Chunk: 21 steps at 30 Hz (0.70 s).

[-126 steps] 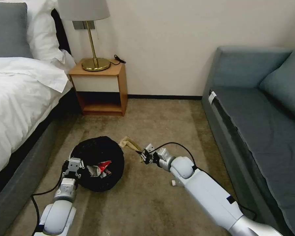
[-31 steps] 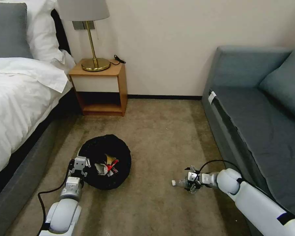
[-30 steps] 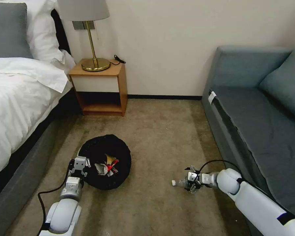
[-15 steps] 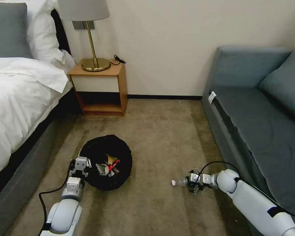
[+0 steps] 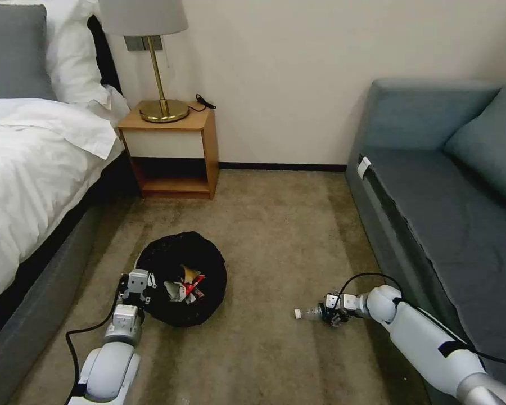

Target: Pick up the trash bin, then pick up the garbage on the floor and place it into the trash bin.

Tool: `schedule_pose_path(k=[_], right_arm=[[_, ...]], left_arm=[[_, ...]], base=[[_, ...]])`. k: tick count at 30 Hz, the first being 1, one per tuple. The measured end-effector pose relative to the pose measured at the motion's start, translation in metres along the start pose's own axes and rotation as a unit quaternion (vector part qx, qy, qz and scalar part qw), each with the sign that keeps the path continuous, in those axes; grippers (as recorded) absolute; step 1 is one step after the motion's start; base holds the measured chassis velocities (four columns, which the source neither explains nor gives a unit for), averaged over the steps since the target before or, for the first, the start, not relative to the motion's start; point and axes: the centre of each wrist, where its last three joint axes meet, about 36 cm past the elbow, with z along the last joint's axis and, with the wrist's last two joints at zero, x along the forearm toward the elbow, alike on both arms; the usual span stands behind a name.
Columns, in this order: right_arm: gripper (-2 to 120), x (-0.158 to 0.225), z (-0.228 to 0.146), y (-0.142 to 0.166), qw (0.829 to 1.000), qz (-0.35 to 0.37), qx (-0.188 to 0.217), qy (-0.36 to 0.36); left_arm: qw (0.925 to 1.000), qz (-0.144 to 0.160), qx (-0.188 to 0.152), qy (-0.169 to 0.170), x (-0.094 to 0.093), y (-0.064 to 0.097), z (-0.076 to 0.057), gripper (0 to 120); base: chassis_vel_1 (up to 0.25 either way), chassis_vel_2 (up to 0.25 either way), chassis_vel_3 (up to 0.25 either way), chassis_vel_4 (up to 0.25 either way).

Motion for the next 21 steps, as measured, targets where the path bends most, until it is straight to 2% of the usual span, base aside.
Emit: schedule_pose_path(k=[3,6,10,21], right_arm=[[53,-0.001,-0.001,0.001,1.0,-0.002,0.002,0.0],[39,-0.001,0.0,0.002,1.0,-0.003,0.004,-0.002],[30,0.0,0.0,0.001,1.0,-0.002,0.004,-0.004],[30,0.012,-0.007,-0.01,0.999,0.015,-0.003,-0.033]], left_arm=[[1.0,0.001,0.001,0.0,0.0,-0.001,0.001,2],[1.0,0.001,0.002,0.0,-0.001,-0.002,0.001,2],[1.0,0.002,0.002,-0.001,-0.001,-0.003,0.001,2],[1.0,0.004,0.0,-0.002,0.001,-0.004,0.001,2]], base=[[0.0,0.0,0.0,0.0],[0.0,0.0,0.0,0.0],[0.0,0.0,0.0,0.0],[0.0,0.0,0.0,0.0]])
